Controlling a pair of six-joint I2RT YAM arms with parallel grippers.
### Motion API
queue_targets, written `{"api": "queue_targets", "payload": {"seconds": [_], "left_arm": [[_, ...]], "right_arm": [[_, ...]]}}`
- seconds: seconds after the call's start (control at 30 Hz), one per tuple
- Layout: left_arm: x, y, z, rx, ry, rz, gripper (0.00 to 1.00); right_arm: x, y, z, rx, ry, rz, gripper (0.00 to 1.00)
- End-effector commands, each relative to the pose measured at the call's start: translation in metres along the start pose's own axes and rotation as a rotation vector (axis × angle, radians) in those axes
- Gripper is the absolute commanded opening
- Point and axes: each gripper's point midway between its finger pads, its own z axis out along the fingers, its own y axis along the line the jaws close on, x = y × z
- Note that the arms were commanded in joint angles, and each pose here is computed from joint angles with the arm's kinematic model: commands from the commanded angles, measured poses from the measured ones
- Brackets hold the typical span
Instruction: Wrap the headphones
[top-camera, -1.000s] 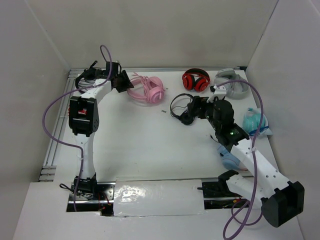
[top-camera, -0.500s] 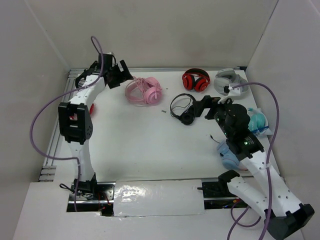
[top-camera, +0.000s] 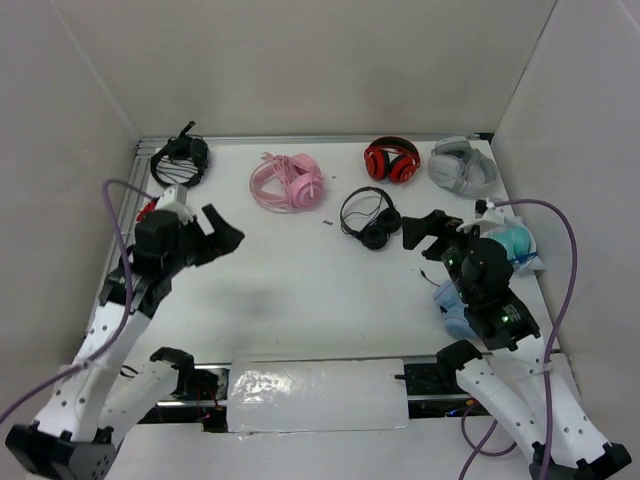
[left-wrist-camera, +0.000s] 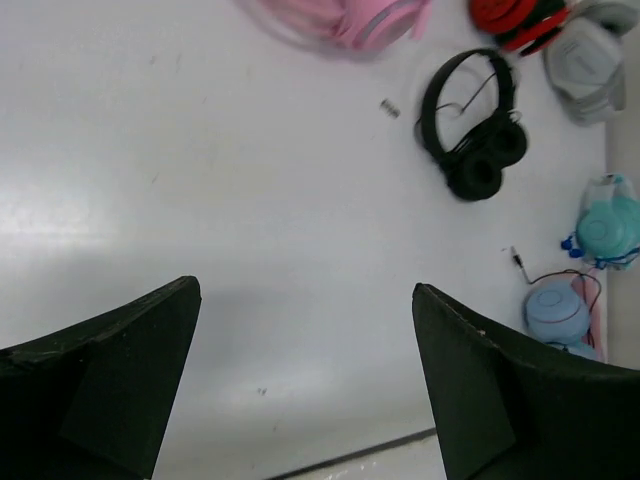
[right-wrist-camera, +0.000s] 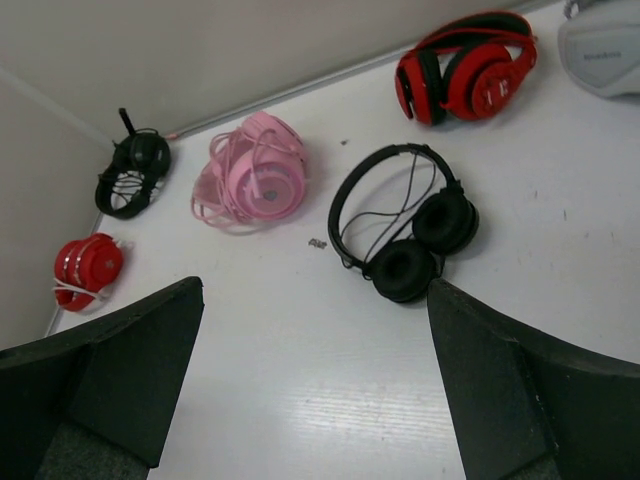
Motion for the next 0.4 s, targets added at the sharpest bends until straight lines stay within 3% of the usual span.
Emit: {"api": "queue_targets", "payload": {"seconds": [0.0,0.37], "left_arm": [[0.043,0.032,-0.012,-0.086,0.055,-0.096,0.99],[0.074,0.044,-0.027,-0.214,0.103,-0.177,0.99]], "right_arm": [[0.014,-0.021,-0.001,0.087,-0.002,0.058,1.0],[0.03,-0.052,-0.007,0.193,-0.039,0.085,1.0]]}}
